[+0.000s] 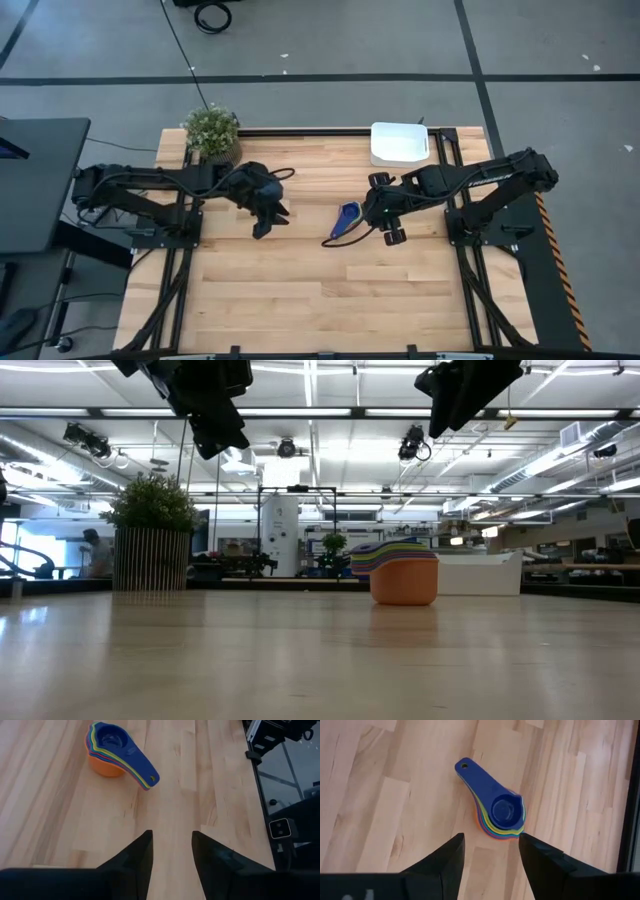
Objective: Nest measuring cups in basket
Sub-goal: Put the nested measuring cups into the white bin
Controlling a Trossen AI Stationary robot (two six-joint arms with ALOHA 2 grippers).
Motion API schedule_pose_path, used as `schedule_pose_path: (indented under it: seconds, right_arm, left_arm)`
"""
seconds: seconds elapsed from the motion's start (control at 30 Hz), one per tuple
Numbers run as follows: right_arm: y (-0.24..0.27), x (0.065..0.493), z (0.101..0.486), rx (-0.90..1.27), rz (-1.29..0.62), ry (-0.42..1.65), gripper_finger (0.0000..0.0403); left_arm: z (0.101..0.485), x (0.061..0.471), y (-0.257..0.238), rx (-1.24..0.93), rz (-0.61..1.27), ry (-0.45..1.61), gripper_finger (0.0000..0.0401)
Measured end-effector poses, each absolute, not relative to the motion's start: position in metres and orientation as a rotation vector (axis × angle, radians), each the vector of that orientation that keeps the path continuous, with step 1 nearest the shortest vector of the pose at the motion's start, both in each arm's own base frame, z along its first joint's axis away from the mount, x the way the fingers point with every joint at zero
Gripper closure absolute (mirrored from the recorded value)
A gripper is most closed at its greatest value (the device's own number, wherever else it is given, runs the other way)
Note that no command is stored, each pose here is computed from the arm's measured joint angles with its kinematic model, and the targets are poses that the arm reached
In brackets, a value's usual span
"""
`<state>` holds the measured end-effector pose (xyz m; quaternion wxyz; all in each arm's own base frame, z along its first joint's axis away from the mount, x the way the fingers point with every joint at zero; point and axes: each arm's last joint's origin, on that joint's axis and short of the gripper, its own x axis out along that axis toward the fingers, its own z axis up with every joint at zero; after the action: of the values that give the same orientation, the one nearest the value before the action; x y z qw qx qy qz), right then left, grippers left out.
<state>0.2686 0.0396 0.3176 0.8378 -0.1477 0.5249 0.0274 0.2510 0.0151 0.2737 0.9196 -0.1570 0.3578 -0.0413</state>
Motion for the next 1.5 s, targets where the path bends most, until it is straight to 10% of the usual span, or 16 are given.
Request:
schedule_pose_path:
  seconds: [1.5]
  right_arm:
    - [0.039, 0.293, 0.275, -0.05, 0.028, 0.851, 0.0185]
  left_arm:
    - [0.274, 0.251, 0.015, -0.323, -0.084, 0.736, 0.0259]
